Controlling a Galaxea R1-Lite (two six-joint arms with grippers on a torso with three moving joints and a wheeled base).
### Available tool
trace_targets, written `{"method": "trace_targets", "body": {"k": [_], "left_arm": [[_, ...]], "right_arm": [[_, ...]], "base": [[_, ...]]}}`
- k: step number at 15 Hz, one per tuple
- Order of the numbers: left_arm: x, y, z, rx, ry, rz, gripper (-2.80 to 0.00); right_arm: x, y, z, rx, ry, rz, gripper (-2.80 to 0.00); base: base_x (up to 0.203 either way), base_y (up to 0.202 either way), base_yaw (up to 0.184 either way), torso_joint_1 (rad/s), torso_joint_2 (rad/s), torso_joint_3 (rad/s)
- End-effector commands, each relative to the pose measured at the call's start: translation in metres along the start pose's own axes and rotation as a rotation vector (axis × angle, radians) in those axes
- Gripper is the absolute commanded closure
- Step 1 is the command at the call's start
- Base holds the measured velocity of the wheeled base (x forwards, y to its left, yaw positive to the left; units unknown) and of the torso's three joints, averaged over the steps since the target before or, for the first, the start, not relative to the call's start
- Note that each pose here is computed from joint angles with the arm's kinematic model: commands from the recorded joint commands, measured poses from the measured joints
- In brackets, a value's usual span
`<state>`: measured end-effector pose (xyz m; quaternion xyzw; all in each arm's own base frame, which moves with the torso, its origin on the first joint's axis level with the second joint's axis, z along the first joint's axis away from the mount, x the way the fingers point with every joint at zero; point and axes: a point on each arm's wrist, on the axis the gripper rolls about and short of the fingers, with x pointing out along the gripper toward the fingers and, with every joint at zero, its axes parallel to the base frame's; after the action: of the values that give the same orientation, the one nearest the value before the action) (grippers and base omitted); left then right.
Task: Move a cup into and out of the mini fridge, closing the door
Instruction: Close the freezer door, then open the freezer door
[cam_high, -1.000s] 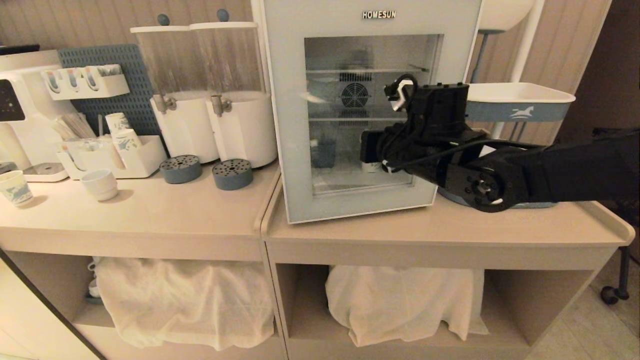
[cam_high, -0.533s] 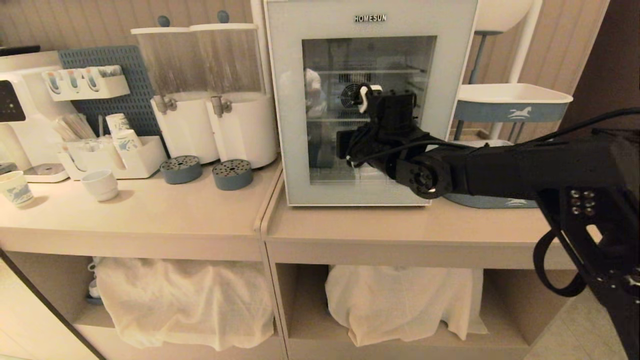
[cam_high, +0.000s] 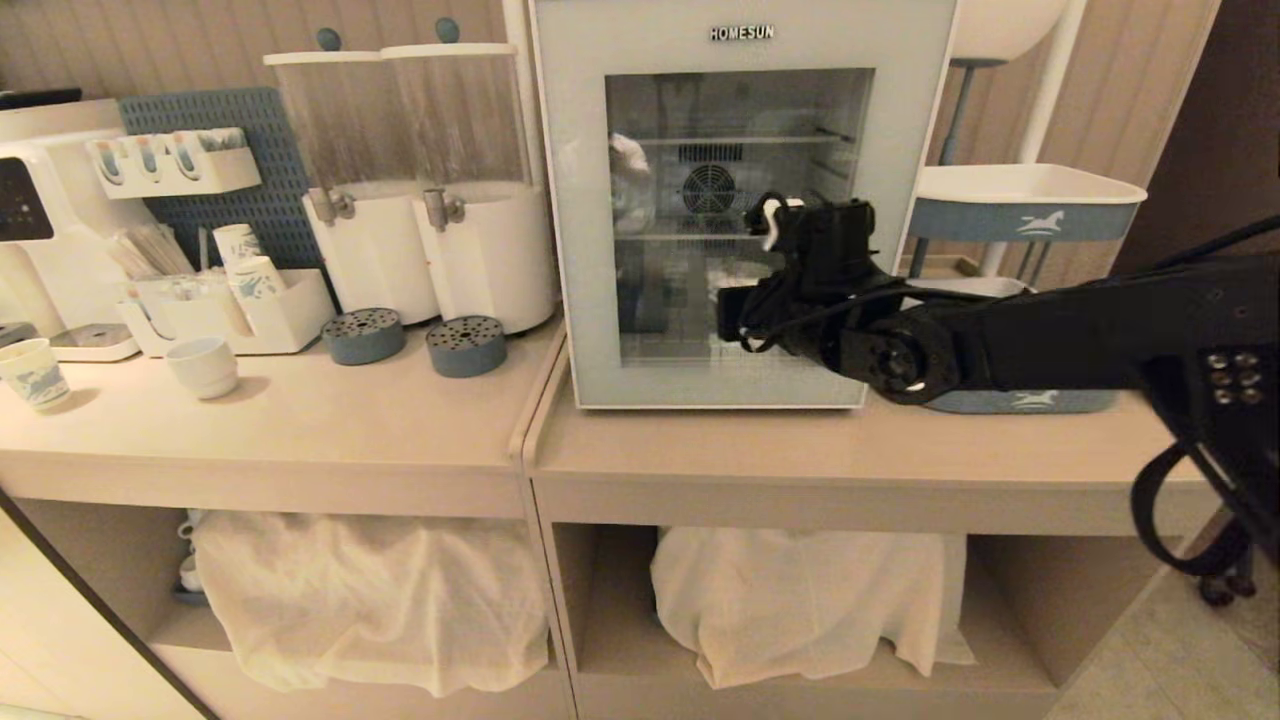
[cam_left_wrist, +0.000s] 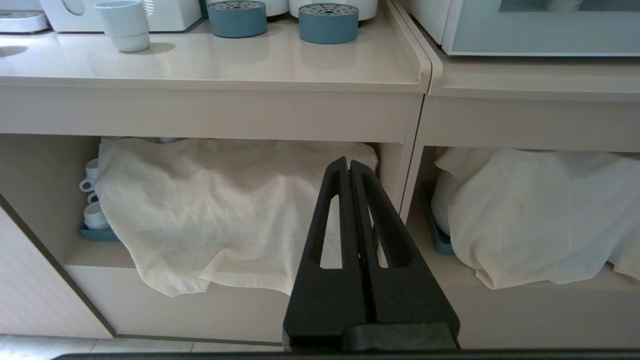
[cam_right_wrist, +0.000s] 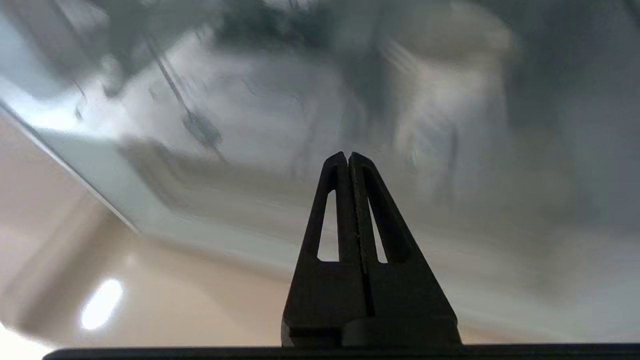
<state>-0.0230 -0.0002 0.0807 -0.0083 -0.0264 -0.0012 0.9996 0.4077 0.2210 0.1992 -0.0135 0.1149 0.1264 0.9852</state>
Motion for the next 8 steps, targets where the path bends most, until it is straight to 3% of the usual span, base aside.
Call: {"method": "trace_targets", "body": {"k": [1, 3, 6, 8], "left_arm": [[0.001, 0.000, -0.005, 0.000, 0.018, 0.001, 0.00], [0.001, 0.000, -0.005, -0.001, 0.018, 0.001, 0.00], [0.001, 0.000, -0.005, -0.001, 0.018, 0.001, 0.00], [0.001, 0.000, -0.005, -0.002, 0.019, 0.001, 0.00]], "right_arm": [[-0.076, -0.025, 0.041, 0.022, -0.064, 0.044, 0.00], [-0.125, -0.057, 0.049, 0.036, -0.079, 0.045, 0.00], [-0.206, -0.113, 0.059, 0.076, -0.160, -0.055, 0.00], [-0.263, -0.125, 0.062, 0.121, -0.218, -0.089, 0.00]], "base": [[0.000, 0.000, 0.000, 0.000, 0.00, 0.000], [0.000, 0.000, 0.000, 0.000, 0.00, 0.000], [0.000, 0.000, 0.000, 0.000, 0.00, 0.000], [0.000, 0.000, 0.000, 0.000, 0.00, 0.000]]}}
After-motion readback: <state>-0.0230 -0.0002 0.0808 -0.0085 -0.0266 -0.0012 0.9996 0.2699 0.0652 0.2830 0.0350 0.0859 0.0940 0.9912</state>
